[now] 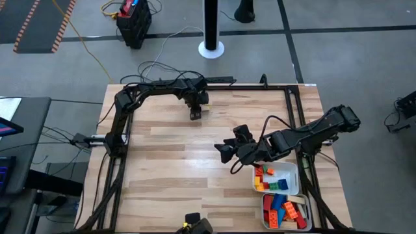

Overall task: Sort blocks by size
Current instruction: Put the big brown block into the gray bin

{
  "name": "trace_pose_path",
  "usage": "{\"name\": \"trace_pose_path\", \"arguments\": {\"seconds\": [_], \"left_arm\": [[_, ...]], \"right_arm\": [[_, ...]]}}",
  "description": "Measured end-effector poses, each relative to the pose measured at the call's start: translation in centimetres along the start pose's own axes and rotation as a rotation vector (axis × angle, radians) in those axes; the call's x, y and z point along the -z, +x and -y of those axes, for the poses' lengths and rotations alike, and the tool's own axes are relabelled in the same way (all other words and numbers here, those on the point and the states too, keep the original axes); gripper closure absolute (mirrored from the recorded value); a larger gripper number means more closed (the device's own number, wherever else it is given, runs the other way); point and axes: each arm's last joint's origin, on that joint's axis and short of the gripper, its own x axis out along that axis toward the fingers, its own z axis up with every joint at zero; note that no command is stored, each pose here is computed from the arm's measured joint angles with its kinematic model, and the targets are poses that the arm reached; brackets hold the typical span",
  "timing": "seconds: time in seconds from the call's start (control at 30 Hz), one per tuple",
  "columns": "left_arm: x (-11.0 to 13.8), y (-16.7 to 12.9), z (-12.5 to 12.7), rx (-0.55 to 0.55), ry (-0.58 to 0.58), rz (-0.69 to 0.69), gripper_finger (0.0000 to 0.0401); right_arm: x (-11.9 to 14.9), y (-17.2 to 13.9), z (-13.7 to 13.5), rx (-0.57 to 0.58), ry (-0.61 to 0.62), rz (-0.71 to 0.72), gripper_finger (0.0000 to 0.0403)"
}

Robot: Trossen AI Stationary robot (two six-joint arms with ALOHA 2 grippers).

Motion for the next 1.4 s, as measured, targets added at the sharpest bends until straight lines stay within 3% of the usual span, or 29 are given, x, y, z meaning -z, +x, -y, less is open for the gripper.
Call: {"name": "trace_pose_path", "arguments": {"seconds": [0.17, 0.33, 0.6, 0.8, 0.93, 1.1, 1.4], "left_arm": [[0.1, -0.8, 0.3, 0.075, -0.063, 0.001, 0.0308], [-0.7, -3.9, 1.7, 0.139, -0.058, 0.061, 0.0308], [-3.6, -10.2, 6.9, 0.152, -0.035, 0.268, 0.0308], [-5.8, -14.0, 11.9, 0.202, -0.049, 0.46, 0.0308], [-7.1, -15.5, 15.6, 0.276, -0.08, 0.577, 0.0308], [-8.3, -16.5, 19.6, 0.352, -0.12, 0.681, 0.0308], [-8.9, -17.8, 24.2, 0.347, -0.192, 0.804, 0.0308]], "right_arm": [[-0.3, -2.5, 0.8, 0.052, -0.065, -0.1, 0.0112], [-1.0, -5.1, 1.8, 0.099, -0.187, -0.15, 0.0112], [-1.7, -7.4, 5.0, 0.17, -0.303, -0.149, 0.0112], [-0.6, -7.6, 7.0, 0.005, -0.289, -0.102, 0.0112], [0.2, -7.4, 8.0, -0.043, -0.307, -0.051, 0.0112], [0.3, -7.9, 7.8, -0.082, -0.389, 0.023, 0.0112], [0.4, -9.4, 7.1, -0.18, -0.422, 0.058, 0.0112]]}}
